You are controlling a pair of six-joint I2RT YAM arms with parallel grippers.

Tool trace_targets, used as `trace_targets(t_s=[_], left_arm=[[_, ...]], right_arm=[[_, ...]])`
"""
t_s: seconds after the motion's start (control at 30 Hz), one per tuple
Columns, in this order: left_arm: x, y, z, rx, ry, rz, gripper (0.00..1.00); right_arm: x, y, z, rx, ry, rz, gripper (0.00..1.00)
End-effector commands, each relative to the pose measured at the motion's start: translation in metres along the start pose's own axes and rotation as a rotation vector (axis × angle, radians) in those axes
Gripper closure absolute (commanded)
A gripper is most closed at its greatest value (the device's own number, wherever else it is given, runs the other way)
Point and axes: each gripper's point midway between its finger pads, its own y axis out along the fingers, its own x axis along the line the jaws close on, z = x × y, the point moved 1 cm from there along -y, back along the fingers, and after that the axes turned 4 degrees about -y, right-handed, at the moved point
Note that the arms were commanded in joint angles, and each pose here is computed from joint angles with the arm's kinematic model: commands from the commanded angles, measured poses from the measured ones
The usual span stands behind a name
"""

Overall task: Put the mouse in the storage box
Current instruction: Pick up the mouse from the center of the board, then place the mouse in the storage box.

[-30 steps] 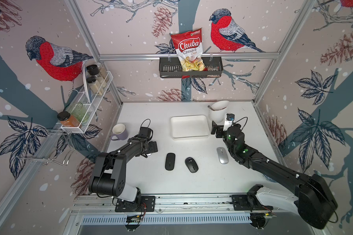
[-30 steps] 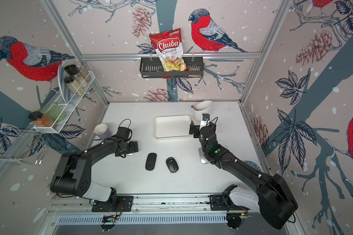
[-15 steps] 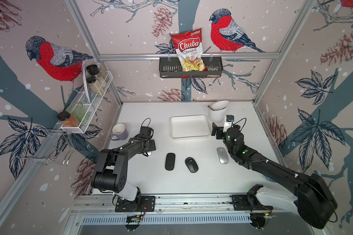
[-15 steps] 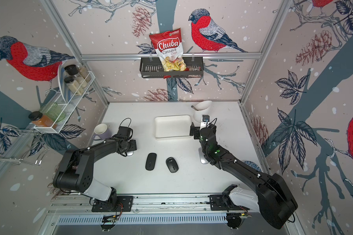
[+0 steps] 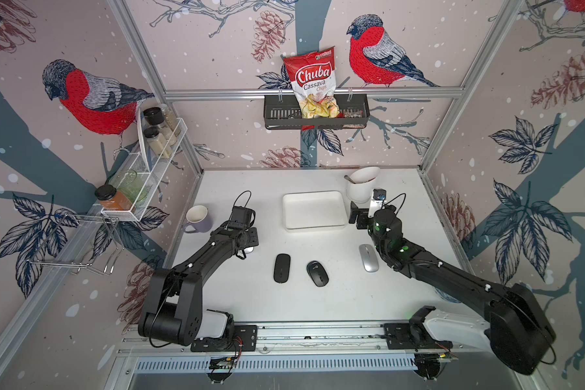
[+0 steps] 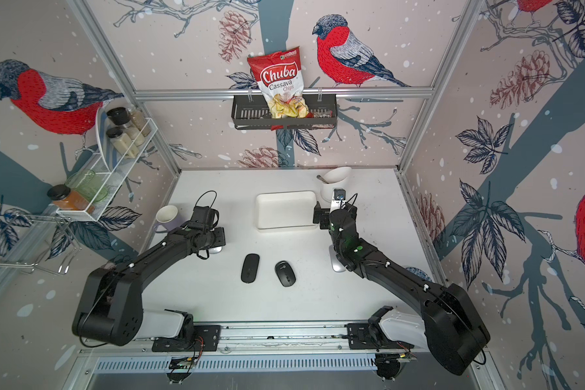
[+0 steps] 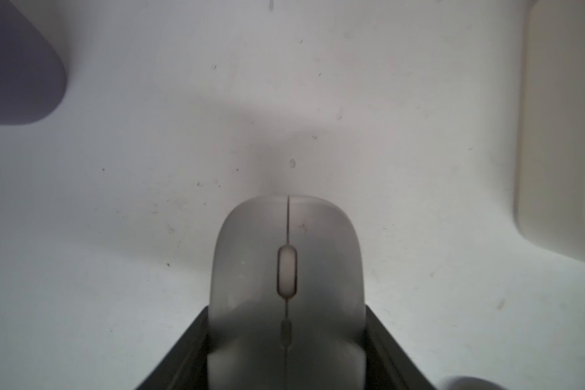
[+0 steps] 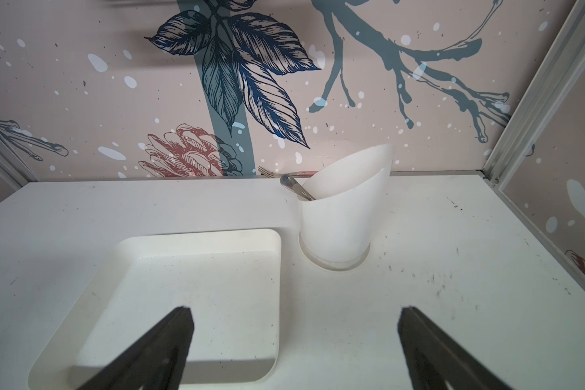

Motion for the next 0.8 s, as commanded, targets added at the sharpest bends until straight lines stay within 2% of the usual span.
trace_targets(t_s=[0.0,0.17,0.23,0.37,0.53,0.63,0.77], left_arm=[[-0.025,-0.027,-0.02,-0.058,0.006,0.061,0.47],[-0.098,-0.059,-0.058,-0.16,0.056,0.251,0.46],[-0.124,-0.06,-0.066,-0.177,0.08,0.306,0.47],[-0.171,-0.038,-0.071,-0.151,0.1,0.412,0.47],[-0.216,-0.001,-0.071,-0.096,0.126,0.451,0.47],[-0.228,0.021,-0.071,-0.077,0.127,0.45,0.47],[-0.224,0.048,-0.067,-0.048,0.134,0.372,0.47]], right_arm=[[0.003,0.0,-0.01,-0.031,0.049,-0.011,0.0],[0.004,0.001,-0.012,-0.046,0.082,-0.017,0.0],[0.004,0.001,-0.014,-0.047,0.094,-0.018,0.0],[0.003,-0.002,-0.015,-0.055,0.119,-0.011,0.0],[-0.004,-0.007,-0.013,-0.06,0.134,0.014,0.0],[-0.008,-0.011,-0.012,-0.066,0.139,0.028,0.0],[-0.014,-0.016,-0.01,-0.067,0.135,0.045,0.0]])
